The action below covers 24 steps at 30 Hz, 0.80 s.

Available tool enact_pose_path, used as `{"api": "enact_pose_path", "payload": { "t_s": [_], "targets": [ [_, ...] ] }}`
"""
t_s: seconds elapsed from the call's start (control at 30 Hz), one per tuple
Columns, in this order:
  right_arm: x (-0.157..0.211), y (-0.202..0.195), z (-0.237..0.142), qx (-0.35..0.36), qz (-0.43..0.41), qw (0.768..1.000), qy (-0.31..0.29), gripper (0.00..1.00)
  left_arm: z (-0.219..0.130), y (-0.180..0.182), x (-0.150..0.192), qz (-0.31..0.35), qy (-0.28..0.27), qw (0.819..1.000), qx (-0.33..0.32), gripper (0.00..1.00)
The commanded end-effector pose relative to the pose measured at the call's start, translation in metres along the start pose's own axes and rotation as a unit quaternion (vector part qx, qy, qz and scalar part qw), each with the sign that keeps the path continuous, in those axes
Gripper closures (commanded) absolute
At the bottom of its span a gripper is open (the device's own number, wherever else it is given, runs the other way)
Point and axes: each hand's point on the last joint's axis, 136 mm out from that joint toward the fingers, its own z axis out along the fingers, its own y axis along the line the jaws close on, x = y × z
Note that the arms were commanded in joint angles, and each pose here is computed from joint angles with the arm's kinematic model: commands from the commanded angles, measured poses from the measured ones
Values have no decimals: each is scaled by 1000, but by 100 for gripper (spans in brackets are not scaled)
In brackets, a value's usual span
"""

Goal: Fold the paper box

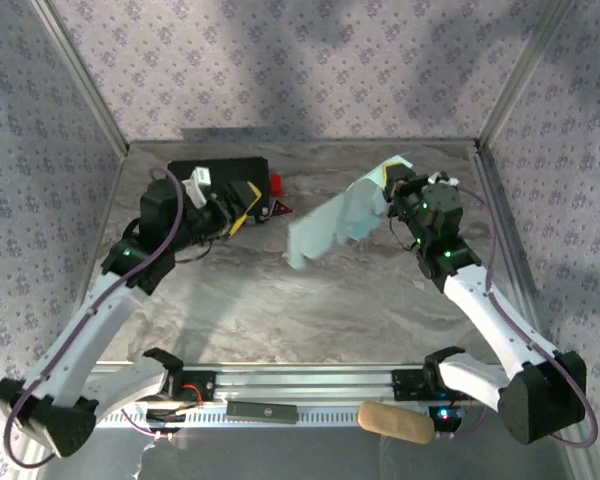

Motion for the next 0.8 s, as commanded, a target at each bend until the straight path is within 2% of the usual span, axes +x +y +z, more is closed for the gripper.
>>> {"api": "enact_pose_path", "payload": {
  "t_s": [0.0, 0.07, 0.13, 0.23, 0.4, 0.53, 0.57, 0.77],
  "targets": [
    [4, -9, -10, 81, -148, 986, -10, 100, 8, -1, 19, 189, 19, 979, -73, 31],
    [11, -15, -13, 123, -185, 975, -9, 100, 16, -22, 31, 311, 13, 947, -83, 30],
    [18, -15, -17, 166, -223, 961, -4, 100, 25, -38, 38, 421, -8, 901, -107, 24],
    [25, -20, -21, 210, -266, 941, -3, 100, 36, -58, 39, 516, -38, 847, -124, 17],
    [34, -27, -19, 223, -285, 932, 6, 100, 56, -78, 60, 573, -9, 817, -73, 14],
    [39, -28, -15, 226, -282, 932, 17, 100, 70, -72, 68, 631, -7, 769, -107, 13],
    [40, -28, -15, 225, -280, 933, 19, 100, 74, -72, 71, 638, -8, 762, -110, 13],
    [46, -30, -13, 228, -257, 939, 27, 100, 94, -82, 94, 658, -36, 744, -115, 11]
  ]
}}
